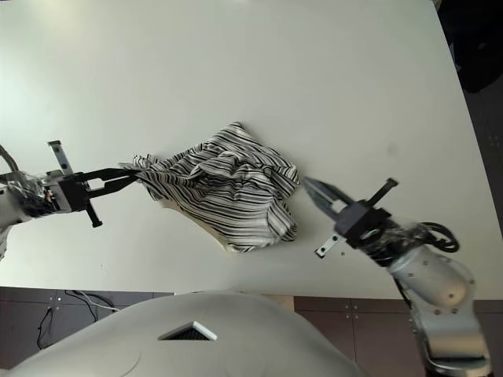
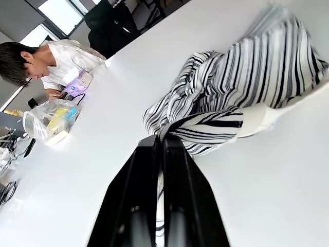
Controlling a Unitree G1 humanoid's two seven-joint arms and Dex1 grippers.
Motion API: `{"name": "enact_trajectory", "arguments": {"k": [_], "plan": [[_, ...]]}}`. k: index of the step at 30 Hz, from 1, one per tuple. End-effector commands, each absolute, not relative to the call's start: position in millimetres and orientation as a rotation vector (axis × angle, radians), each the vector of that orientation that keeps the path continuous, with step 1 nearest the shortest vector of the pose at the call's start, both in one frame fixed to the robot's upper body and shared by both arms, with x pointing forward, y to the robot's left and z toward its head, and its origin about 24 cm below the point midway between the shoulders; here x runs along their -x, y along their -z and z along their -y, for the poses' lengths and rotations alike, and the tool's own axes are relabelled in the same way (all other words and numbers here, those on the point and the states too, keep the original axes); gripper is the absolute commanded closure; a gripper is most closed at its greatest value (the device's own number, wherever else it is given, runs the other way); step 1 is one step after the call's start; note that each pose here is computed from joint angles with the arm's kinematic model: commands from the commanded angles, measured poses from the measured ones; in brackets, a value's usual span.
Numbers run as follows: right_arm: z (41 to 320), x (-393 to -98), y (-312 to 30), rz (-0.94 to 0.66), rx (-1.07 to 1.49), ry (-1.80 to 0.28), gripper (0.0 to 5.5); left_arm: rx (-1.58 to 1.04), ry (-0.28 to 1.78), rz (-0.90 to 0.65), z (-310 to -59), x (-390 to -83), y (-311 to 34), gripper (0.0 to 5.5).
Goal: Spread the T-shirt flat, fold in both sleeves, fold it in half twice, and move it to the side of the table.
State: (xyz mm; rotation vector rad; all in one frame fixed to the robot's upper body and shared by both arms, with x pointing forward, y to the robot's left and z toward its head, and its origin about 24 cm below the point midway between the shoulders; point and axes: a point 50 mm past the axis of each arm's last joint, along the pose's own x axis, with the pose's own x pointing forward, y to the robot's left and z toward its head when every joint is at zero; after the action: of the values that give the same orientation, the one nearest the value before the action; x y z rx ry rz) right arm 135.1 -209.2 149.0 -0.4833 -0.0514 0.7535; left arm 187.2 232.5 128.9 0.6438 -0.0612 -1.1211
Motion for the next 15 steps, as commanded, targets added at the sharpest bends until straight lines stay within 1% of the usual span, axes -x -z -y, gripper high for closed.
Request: {"name": "enact_trajectory", "arguments": {"k": [1,2,5,7,9,11,12,15], "plan": [[222,-136,-185,0.045,0.392,-0.784,5.38,-0.511,1.084,0.037,-231,-190,-171,5.40],[219,-135,-182,0.008,0.394,-0.815,5.38,-0.488,1.100,0.009,-229,-188,-171,5.40],[195,-122,-143,-0.153,0.484,-0.996,5.38,-0.476,1.208,-0.128,-219,-169,-141,5.40],[178,-109,-113,-0.219,0.501,-1.098,5.06,-0.505,1.281,-0.195,-217,-158,-120,5.40],[165,-91,-89,-0.260,0.529,-1.164,4.76,-0.559,1.345,-0.220,-217,-154,-111,5.40],[150,-74,-78,-0.246,0.574,-1.210,4.30,-0.607,1.391,-0.232,-222,-156,-109,5.40],[144,-67,-76,-0.226,0.598,-1.229,4.17,-0.627,1.407,-0.238,-225,-158,-110,5.40],[128,-52,-71,-0.164,0.695,-1.287,4.17,-0.666,1.443,-0.258,-235,-162,-111,5.40]]}}
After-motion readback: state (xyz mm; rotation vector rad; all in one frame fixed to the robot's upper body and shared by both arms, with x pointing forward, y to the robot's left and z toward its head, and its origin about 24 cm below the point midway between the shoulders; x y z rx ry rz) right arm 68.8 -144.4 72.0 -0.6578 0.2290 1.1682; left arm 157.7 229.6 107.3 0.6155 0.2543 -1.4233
